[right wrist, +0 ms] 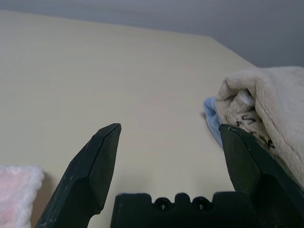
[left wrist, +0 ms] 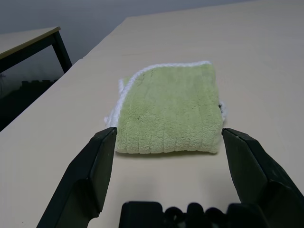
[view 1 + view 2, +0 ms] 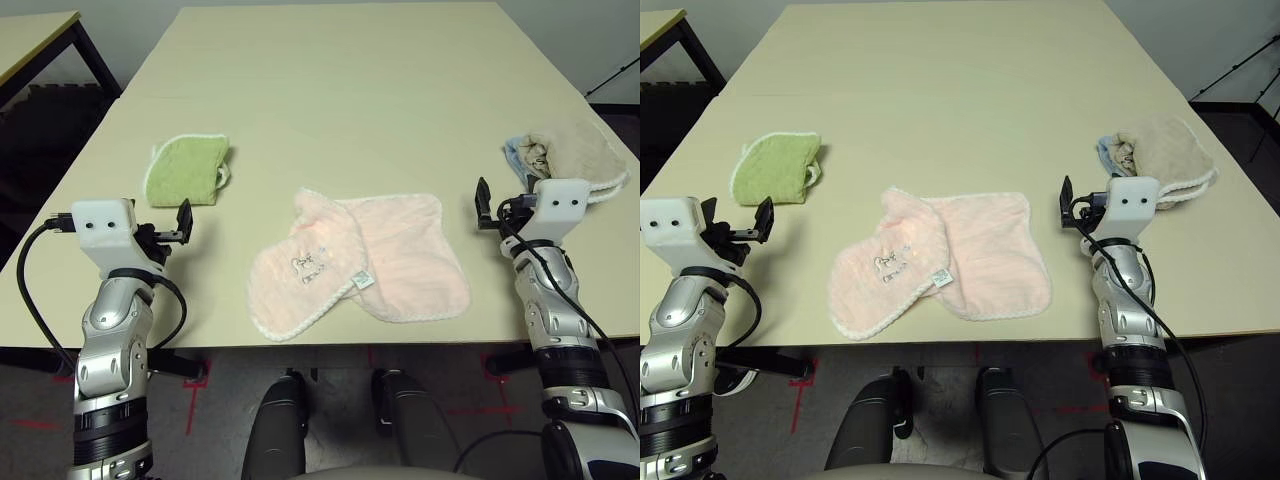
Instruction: Fold the towel and set it aside.
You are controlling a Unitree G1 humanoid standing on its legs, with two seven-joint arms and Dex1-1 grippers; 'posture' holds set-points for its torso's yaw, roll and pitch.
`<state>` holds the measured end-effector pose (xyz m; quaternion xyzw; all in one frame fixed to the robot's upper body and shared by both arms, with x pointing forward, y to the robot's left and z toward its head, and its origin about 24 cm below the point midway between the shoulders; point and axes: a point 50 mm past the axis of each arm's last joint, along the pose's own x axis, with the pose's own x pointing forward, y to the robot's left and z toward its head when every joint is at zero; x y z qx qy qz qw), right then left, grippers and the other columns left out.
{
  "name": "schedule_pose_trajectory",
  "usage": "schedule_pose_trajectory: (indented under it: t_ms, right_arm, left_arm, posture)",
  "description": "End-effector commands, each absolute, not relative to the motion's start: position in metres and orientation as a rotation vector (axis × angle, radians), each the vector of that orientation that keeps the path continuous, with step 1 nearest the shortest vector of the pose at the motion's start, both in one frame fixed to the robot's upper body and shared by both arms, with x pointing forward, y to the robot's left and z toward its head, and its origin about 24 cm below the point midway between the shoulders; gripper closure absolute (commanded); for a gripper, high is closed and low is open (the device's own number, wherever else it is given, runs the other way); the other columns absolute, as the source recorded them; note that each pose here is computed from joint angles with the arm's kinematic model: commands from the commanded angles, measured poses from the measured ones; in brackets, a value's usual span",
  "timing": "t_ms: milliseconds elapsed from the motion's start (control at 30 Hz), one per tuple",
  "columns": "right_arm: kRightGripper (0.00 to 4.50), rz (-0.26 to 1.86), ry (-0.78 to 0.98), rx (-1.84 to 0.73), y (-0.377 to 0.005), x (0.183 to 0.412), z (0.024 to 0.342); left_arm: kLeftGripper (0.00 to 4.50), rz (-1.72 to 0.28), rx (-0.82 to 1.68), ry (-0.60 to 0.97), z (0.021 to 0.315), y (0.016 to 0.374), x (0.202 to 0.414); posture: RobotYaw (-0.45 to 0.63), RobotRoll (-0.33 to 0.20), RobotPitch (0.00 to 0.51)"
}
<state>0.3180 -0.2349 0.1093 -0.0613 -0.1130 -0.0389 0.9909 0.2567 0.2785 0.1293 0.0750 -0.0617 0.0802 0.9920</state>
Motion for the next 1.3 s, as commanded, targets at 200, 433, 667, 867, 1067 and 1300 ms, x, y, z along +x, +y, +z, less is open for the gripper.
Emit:
schedule_pose_trajectory:
  t_ms: [200, 433, 667, 867, 1067, 1300]
  right_arm:
    - [0.03, -0.062, -0.226, -0.124, -0.231, 0.323, 0.111]
    - [0.03, -0.062, -0.216, -0.123, -0.237, 0.326, 0.103]
    - [0.03, -0.054, -0.213, -0.123, -0.240, 0.329, 0.098]
    - [0.03, -0.029, -0.207, -0.137, -0.243, 0.333, 0.096]
    - [0.03, -0.022, -0.203, -0.141, -0.248, 0.337, 0.095]
    - [0.03, -0.003, -0.201, -0.147, -0.249, 0.340, 0.093]
  left_arm:
    - [0.00, 0.120, 0.094, -0.147, 0.130, 0.276, 0.258]
    - [0.00, -0.034, -0.129, -0.161, 0.131, 0.265, 0.261]
    - [0.00, -0.249, -0.026, -0.154, 0.139, 0.249, 0.258]
    - [0.00, -0.577, 0.130, -0.140, 0.146, 0.230, 0.252]
    - [0.00, -0.799, 0.224, -0.131, 0.146, 0.228, 0.244]
    - [0.00, -1.017, 0.225, -0.079, 0.138, 0.225, 0.229]
  posture:
    - [-0.10, 0.000, 0.123]
    - [-0.09, 0.000, 0.123]
    - [-0.09, 0.000, 0.121]
    - [-0.09, 0.000, 0.123]
    - [-0.09, 0.000, 0.122]
    - [-0.08, 0.000, 0.121]
